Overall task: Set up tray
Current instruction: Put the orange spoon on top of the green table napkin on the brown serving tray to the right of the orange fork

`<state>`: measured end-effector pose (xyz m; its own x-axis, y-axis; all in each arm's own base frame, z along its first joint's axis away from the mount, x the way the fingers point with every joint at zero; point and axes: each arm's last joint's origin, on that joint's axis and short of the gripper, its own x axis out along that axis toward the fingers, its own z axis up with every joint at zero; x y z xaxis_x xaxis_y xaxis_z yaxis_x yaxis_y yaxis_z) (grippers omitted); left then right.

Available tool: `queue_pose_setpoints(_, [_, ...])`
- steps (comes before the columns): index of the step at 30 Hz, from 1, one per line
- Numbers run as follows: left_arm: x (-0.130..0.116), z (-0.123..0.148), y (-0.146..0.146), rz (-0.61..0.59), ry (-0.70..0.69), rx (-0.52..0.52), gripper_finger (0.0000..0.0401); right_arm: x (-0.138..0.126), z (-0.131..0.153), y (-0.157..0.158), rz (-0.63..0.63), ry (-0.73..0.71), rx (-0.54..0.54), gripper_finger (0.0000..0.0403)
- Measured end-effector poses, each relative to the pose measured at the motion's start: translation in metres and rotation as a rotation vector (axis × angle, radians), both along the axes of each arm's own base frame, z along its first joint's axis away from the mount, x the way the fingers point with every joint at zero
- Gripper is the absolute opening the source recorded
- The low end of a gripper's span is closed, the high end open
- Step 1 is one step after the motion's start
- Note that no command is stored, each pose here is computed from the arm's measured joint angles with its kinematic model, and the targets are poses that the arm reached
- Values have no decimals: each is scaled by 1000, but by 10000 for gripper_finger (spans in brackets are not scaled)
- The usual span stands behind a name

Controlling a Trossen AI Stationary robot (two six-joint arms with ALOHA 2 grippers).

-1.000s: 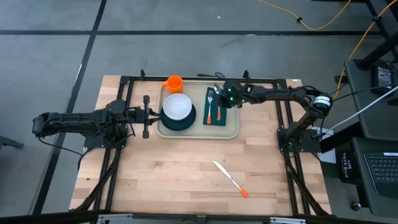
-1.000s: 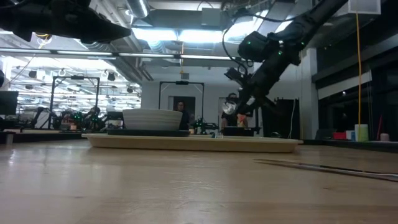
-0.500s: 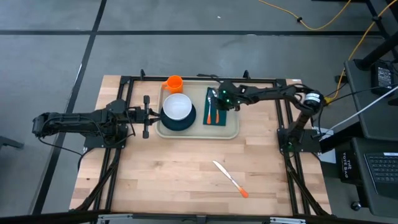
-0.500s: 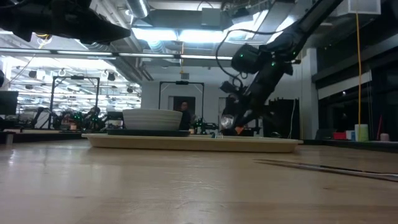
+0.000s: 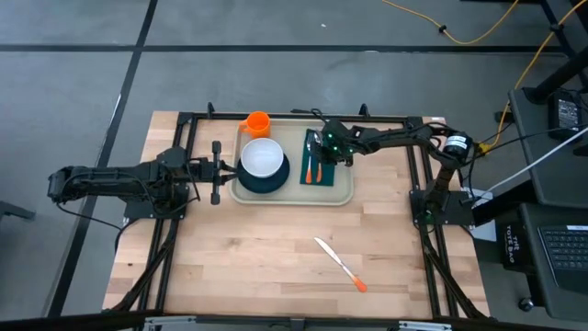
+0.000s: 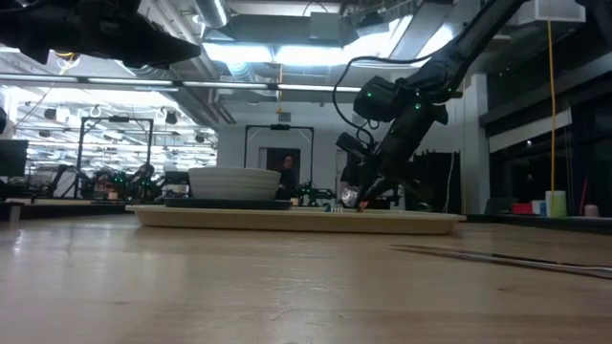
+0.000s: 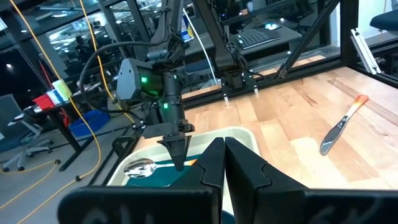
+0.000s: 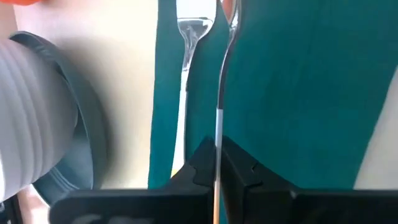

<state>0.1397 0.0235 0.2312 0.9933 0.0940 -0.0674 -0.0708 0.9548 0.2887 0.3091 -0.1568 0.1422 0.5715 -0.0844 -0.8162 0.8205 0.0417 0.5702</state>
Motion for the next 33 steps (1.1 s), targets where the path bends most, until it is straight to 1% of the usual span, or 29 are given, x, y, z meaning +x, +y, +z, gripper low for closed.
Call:
queue_pose_setpoints(7, [0,0,0,0,0,0,7,0,0,0,-37,-4,25,9])
queue_pose_setpoints(33, [0,0,0,0,-1,-1,2,2,-1,3,-64,12,-1,9])
